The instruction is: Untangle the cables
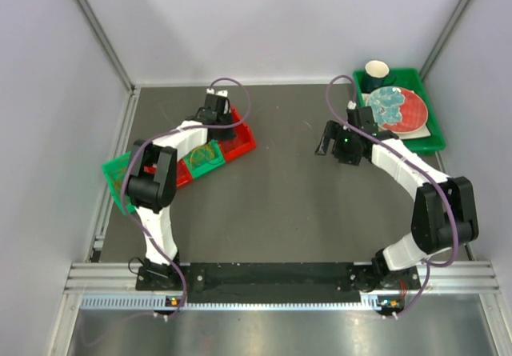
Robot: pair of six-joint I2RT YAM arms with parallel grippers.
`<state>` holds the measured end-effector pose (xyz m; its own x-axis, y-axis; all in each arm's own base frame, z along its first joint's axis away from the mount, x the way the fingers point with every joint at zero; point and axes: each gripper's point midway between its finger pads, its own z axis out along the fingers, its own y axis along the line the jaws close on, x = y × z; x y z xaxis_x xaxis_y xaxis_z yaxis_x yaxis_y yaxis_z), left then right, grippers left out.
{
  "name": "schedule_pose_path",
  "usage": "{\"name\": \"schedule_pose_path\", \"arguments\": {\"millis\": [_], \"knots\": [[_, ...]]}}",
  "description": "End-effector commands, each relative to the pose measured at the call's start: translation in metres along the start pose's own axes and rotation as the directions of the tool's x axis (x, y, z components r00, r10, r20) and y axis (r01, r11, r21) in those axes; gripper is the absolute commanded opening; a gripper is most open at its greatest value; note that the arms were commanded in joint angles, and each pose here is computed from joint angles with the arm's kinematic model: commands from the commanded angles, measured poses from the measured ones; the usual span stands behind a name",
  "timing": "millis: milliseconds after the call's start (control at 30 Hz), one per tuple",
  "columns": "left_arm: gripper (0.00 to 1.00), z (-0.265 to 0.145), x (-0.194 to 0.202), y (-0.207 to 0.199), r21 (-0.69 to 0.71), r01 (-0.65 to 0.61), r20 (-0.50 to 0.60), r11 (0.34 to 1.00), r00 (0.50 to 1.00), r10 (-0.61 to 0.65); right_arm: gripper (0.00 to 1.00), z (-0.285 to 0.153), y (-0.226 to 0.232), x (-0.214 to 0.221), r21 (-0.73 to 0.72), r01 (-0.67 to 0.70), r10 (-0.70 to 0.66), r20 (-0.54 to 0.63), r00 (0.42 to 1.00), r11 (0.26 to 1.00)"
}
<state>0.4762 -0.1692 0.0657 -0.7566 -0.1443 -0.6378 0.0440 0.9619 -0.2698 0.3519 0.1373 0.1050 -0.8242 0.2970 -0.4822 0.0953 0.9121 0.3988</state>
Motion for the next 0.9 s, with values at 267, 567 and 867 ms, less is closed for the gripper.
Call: {"name": "schedule_pose_path", "arguments": {"millis": [267,567,867], "knots": [[0.51,-0.041,-0.08,-0.033,-0.007,-0.071,0.17,0.997,0.983,0.071,0.86,-0.019,0.027,-0.027,-0.056,0.026,-0.021,0.096,0.995,0.998],[0.64,-0.075,-0.107,-0.024,-0.096,-0.017,0.253,0.995,0.967,0.041,0.86,-0.022,0.028,-0.025,-0.065,0.024,-0.018,0.097,0.995,0.998],[0.57,-0.113,-0.071,0.037,-0.298,0.265,0.357,0.917,0.922,-0.15,0.86,-0.022,0.034,-0.022,-0.084,0.031,-0.023,0.095,0.995,0.996]]}}
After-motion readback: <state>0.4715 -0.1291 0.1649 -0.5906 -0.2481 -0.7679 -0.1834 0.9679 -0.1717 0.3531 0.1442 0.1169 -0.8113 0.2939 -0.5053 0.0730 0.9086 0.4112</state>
